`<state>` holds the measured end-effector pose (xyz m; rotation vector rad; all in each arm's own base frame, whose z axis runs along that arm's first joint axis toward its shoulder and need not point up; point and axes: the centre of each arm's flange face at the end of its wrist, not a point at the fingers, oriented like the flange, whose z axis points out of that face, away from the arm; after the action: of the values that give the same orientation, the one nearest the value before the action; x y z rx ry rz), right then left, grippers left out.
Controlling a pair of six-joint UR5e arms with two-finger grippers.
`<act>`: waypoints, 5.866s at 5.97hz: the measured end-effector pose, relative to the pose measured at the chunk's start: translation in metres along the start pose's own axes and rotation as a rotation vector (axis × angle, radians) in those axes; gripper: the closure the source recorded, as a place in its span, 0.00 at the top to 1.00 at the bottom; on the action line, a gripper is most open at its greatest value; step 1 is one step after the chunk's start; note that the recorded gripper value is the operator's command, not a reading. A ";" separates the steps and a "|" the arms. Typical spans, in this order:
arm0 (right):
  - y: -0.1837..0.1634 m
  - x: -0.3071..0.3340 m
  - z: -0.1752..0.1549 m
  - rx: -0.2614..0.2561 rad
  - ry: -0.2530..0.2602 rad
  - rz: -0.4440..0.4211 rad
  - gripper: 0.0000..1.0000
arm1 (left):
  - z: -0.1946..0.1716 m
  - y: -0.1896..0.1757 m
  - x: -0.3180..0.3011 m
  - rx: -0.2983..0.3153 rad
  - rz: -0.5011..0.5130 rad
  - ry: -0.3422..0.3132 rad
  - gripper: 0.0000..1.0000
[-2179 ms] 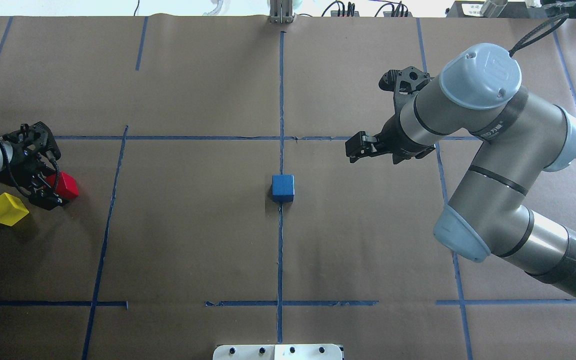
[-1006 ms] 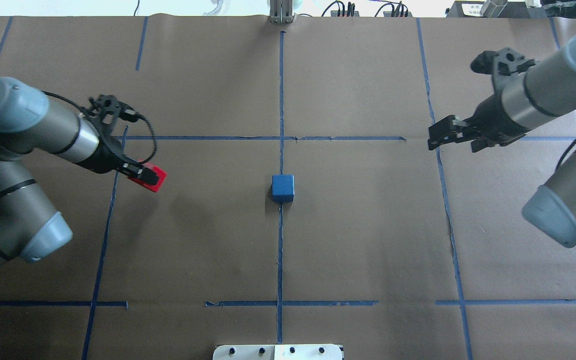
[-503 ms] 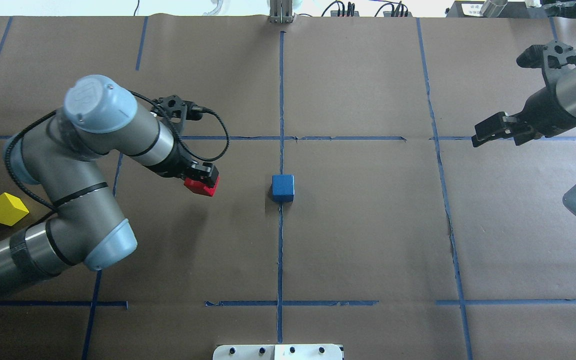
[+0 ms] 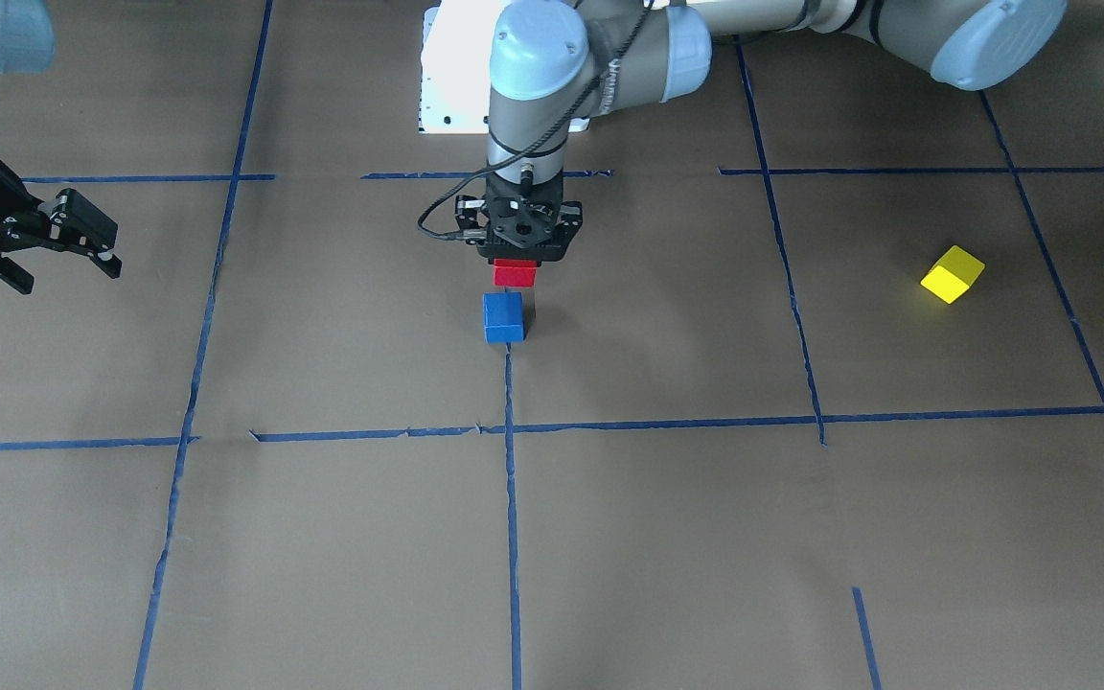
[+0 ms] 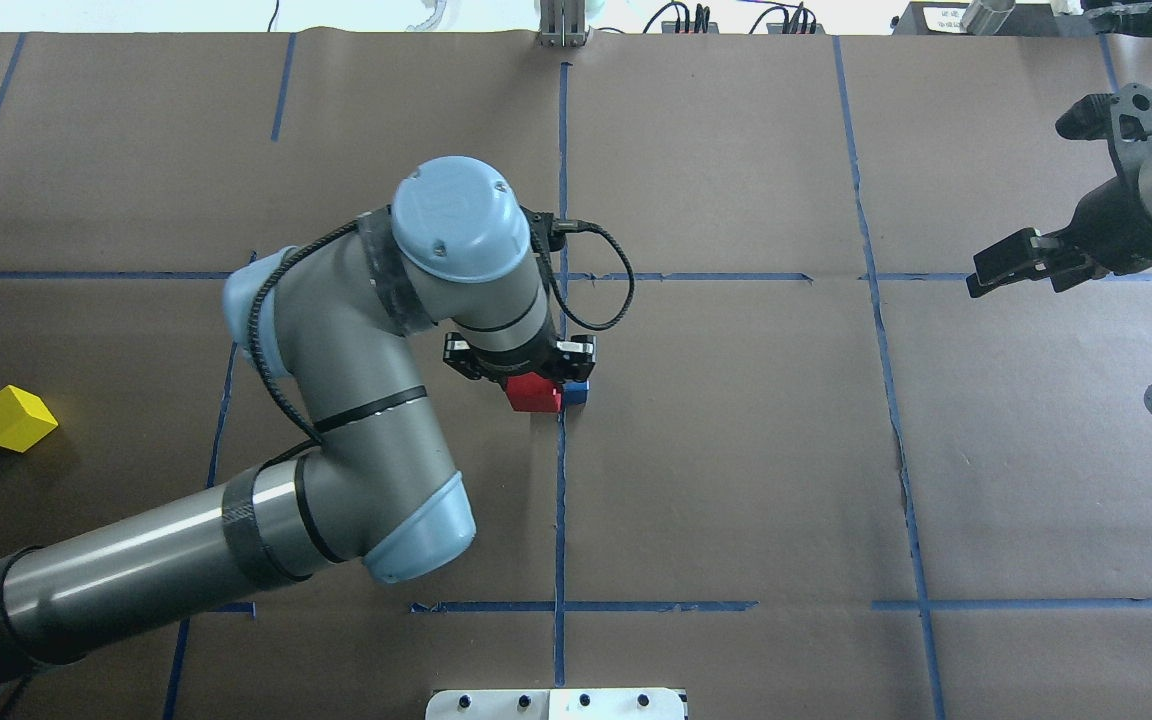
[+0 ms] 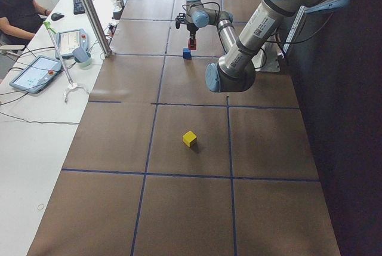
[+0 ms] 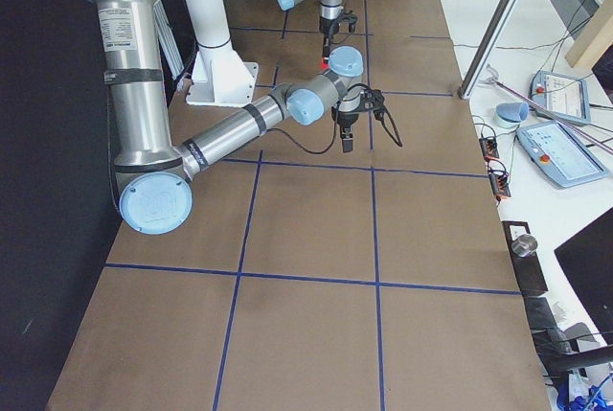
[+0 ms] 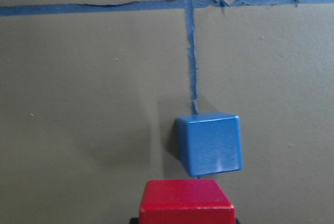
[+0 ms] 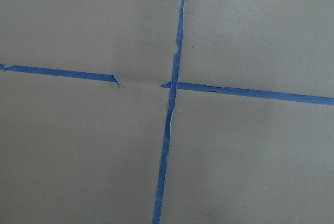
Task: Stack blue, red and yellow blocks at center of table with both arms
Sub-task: 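Grasp the red cube with the left gripper and carry it above the blue cube, then lower the red cube onto the blue cube and open the left gripper, then withdraw the left gripper from the stack toward the yellow cube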
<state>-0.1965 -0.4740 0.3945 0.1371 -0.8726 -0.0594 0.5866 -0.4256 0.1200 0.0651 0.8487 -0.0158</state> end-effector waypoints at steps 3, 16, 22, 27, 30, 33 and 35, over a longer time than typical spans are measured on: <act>0.001 -0.001 -0.002 0.003 -0.003 -0.002 1.00 | 0.017 -0.009 0.005 0.076 -0.056 -0.052 0.11; 0.000 -0.004 0.000 0.002 -0.005 0.003 1.00 | 0.025 -0.019 0.013 0.125 -0.027 -0.040 0.17; 0.000 -0.005 0.001 0.001 -0.004 0.002 1.00 | 0.024 -0.016 0.015 0.117 -0.032 -0.032 1.00; -0.001 -0.008 0.000 0.006 -0.004 -0.004 1.00 | -0.037 0.030 -0.139 0.131 0.194 0.032 1.00; 0.000 -0.009 -0.001 0.010 -0.004 -0.005 1.00 | -0.044 0.029 -0.309 0.103 0.458 -0.131 1.00; 0.000 -0.011 -0.001 0.010 -0.007 -0.008 1.00 | -0.024 0.007 -0.491 -0.001 0.581 -0.142 1.00; 0.001 -0.011 0.000 0.008 -0.006 -0.010 1.00 | 0.009 -0.011 -0.571 -0.038 0.528 -0.038 1.00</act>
<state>-0.2039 -0.4721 0.3861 0.1486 -0.8784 -0.0657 0.2157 -0.4439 0.5541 0.2505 0.7725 0.4929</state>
